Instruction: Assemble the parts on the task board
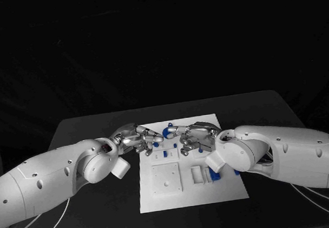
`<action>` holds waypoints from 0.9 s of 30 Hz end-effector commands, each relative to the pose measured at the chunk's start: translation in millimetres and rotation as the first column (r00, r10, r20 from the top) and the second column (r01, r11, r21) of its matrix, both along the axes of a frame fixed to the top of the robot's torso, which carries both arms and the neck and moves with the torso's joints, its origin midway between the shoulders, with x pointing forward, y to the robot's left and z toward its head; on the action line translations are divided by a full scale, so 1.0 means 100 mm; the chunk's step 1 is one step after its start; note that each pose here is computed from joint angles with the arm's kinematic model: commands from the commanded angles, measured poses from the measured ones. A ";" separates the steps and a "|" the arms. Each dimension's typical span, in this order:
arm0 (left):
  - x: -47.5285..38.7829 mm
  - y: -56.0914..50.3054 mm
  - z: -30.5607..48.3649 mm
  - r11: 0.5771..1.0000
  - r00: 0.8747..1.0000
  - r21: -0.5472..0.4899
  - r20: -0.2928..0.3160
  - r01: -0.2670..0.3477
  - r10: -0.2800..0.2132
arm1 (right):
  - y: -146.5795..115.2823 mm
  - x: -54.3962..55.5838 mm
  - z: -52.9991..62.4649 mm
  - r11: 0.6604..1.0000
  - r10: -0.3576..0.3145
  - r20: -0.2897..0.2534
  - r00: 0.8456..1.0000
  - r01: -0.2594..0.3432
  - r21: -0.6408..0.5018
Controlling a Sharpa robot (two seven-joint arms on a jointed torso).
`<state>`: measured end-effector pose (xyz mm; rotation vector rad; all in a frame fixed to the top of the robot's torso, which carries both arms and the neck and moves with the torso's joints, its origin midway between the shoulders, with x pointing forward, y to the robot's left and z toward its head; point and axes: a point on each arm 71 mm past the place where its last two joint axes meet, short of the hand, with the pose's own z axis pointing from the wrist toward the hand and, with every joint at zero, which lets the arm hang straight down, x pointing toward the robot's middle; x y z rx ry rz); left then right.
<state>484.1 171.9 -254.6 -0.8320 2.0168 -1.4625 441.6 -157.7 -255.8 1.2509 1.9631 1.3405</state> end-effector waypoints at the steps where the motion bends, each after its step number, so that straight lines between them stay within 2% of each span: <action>1: 0.012 0.00 0.017 1.000 1.000 -0.006 0.015 -0.004 0.004 | -0.04 0.04 0.03 0.999 -0.035 0.047 0.998 0.034 0.032; 6: 0.063 0.09 0.023 0.998 0.997 -0.007 0.034 -0.070 0.070 | -0.10 0.09 0.03 0.998 -0.059 0.071 0.996 0.058 0.024; 12: 0.151 0.24 0.019 0.987 0.985 0.030 0.080 -0.158 0.155 | -0.15 0.13 0.02 0.997 -0.077 0.092 0.993 0.076 0.013; 15: 0.198 0.30 0.023 0.976 0.974 0.104 0.144 -0.189 0.173 | -0.18 0.15 0.03 0.997 -0.081 0.109 0.991 0.081 0.002; 17: 0.236 0.34 0.036 0.962 0.963 0.178 0.209 -0.208 0.170 | -0.20 0.17 0.03 0.997 -0.076 0.135 0.988 0.078 -0.014; 20: 0.287 0.38 0.066 0.931 0.940 0.281 0.310 -0.233 0.142 | -0.23 0.20 0.05 0.996 -0.061 0.190 0.980 0.073 -0.053; 21: 0.306 0.38 0.081 0.917 0.928 0.322 0.354 -0.238 0.117 | -0.24 0.21 0.05 0.995 -0.055 0.210 0.976 0.071 -0.069; 22: 0.337 0.38 0.107 0.889 0.904 0.385 0.421 -0.248 0.070 | -0.26 0.23 0.06 0.994 -0.049 0.235 0.971 0.072 -0.087; 23: 0.357 0.38 0.124 0.870 0.888 0.420 0.459 -0.258 0.041 | -0.27 0.24 0.06 0.993 -0.047 0.247 0.968 0.073 -0.097; 27: 0.424 0.35 0.176 0.796 0.822 0.531 0.564 -0.292 -0.075 | -0.30 0.27 0.07 0.989 -0.035 0.287 0.957 0.074 -0.126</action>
